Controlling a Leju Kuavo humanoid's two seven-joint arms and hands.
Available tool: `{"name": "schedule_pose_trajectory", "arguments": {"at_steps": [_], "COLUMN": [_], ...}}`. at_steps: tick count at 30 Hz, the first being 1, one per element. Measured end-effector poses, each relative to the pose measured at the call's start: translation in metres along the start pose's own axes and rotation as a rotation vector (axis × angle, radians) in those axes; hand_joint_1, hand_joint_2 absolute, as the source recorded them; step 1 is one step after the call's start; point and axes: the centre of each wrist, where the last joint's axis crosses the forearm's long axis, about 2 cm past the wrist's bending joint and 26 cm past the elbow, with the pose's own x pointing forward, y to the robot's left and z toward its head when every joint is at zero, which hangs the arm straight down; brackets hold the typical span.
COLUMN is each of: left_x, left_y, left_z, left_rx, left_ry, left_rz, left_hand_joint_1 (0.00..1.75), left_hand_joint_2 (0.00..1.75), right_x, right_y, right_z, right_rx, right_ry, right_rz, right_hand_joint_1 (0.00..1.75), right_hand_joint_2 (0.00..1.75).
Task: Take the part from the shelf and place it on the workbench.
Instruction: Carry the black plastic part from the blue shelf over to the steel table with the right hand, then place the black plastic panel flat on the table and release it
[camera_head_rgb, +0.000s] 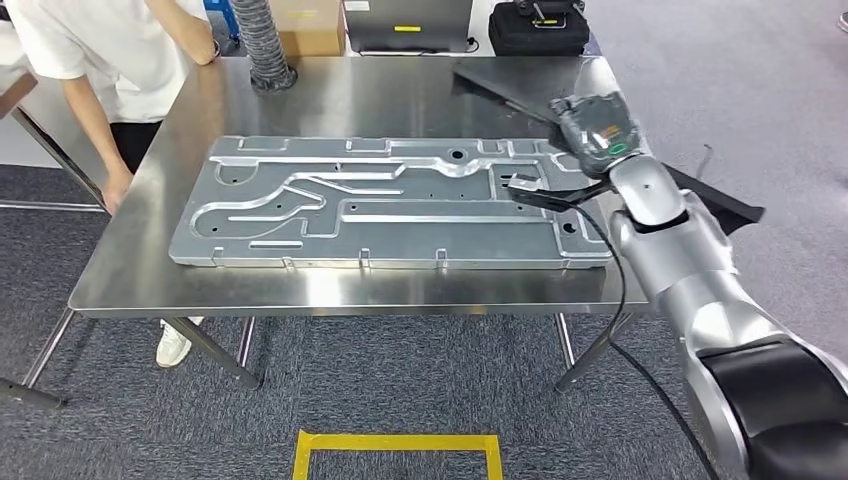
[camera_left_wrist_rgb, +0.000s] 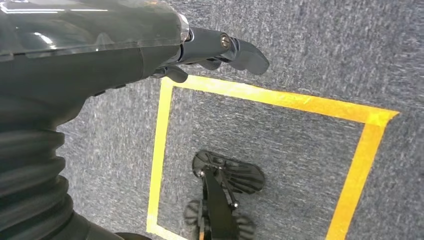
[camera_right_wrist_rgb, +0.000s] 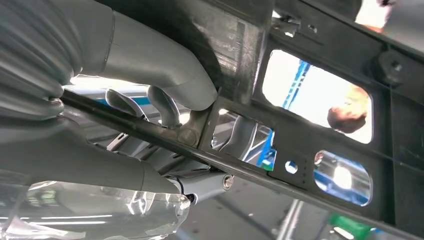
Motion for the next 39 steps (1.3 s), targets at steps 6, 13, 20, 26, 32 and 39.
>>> {"name": "schedule_pose_trajectory", "arguments": {"at_steps": [6, 13, 20, 26, 32, 39], "left_x": [0.000, -0.002, -0.002, 0.000, 0.000, -0.001], "left_y": [0.001, 0.004, 0.006, 0.005, 0.003, 0.003], "left_z": [0.000, 0.001, 0.001, 0.000, 0.000, 0.000], "left_rx": [0.002, 0.009, 0.009, 0.009, 0.007, 0.012], "left_ry": [0.002, 0.006, 0.004, -0.002, -0.010, -0.010], "left_rz": [-0.004, -0.011, -0.024, -0.026, -0.022, -0.016], "left_hand_joint_1": [0.00, 0.00, 0.00, 0.00, 0.00, 0.00], "left_hand_joint_2": [1.75, 1.75, 1.75, 1.75, 1.75, 1.75], "right_x": [0.053, 0.094, 0.108, 0.115, 0.122, 0.128], "right_y": [-0.001, -0.004, -0.013, -0.022, -0.023, -0.012], "right_z": [-0.009, -0.010, -0.016, -0.021, -0.021, -0.012], "right_rx": [0.055, 0.071, 0.038, 0.011, -0.015, -0.017], "right_ry": [-0.087, -0.132, -0.150, -0.201, -0.258, -0.286], "right_rz": [0.018, 0.040, 0.106, 0.176, 0.204, 0.188], "right_hand_joint_1": [1.75, 1.75, 1.75, 1.75, 1.75, 1.75], "right_hand_joint_2": [1.75, 1.75, 1.75, 1.75, 1.75, 1.75]}}
